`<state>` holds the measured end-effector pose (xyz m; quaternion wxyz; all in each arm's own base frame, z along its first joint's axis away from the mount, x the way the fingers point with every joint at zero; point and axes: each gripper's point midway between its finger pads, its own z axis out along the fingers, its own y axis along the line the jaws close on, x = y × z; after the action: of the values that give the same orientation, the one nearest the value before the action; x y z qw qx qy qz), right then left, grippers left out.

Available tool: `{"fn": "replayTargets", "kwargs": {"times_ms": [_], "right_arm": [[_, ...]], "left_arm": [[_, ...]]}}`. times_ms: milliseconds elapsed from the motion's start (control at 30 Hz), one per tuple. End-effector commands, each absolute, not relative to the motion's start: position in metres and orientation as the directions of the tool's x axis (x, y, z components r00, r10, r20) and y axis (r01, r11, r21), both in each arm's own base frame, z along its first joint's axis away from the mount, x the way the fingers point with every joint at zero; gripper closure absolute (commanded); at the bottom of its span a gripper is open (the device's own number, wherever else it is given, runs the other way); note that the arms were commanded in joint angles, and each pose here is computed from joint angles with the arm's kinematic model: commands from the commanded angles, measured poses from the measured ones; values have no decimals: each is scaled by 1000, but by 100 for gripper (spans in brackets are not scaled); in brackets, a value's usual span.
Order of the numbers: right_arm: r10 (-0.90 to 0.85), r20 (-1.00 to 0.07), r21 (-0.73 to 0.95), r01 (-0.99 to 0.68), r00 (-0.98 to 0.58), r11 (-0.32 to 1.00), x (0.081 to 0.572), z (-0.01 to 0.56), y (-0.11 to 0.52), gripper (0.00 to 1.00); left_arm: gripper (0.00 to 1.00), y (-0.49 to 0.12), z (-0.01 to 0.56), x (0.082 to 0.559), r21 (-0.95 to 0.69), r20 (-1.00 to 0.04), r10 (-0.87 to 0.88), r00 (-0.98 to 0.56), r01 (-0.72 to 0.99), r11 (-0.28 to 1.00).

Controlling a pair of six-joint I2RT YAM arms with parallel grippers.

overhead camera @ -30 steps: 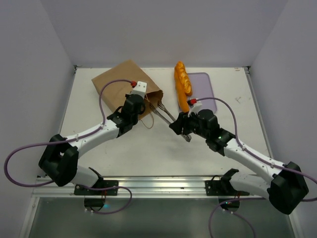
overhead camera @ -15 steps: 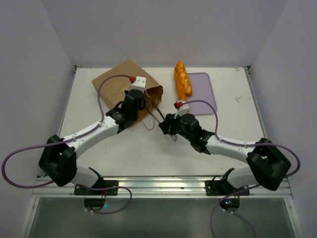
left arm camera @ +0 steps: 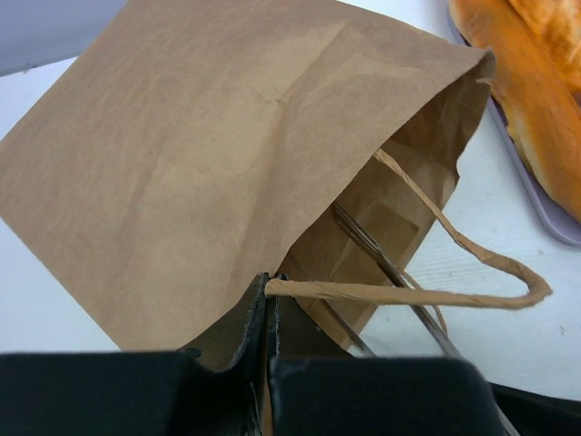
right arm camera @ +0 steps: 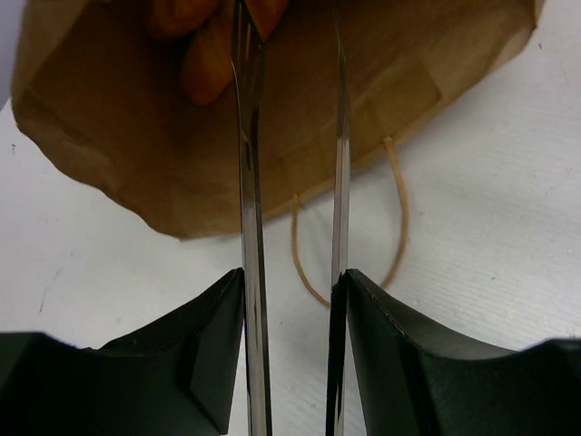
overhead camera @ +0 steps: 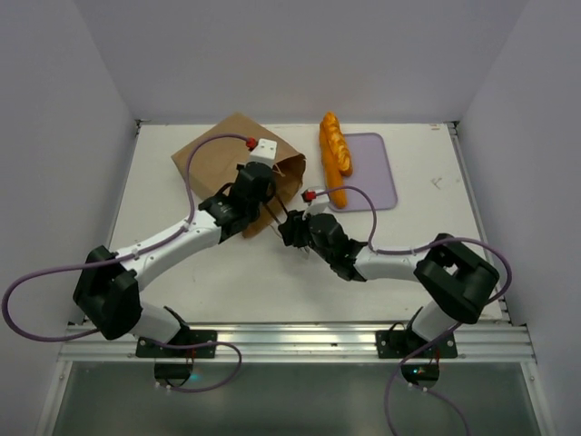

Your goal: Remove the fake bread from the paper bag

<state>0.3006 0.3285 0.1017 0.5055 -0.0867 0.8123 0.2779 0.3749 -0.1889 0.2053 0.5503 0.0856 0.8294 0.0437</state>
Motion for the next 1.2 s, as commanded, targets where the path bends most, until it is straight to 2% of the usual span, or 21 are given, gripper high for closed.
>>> {"fn": "replayTargets", "kwargs": {"times_ms": [0, 867, 1167], "right_arm": [[258, -905, 390, -414, -339, 822, 325, 147, 338, 50], [255, -926, 359, -435, -279, 826, 331, 113, 376, 54], [196, -938, 304, -411, -285, 859, 344, 109, 386, 55]], "left_arm": [[100, -212, 221, 375, 130, -920, 161, -357, 108, 986], [100, -213, 251, 363, 114, -930, 145, -338, 111, 987], [100, -208, 260, 355, 92, -935, 126, -331, 116, 989]]}}
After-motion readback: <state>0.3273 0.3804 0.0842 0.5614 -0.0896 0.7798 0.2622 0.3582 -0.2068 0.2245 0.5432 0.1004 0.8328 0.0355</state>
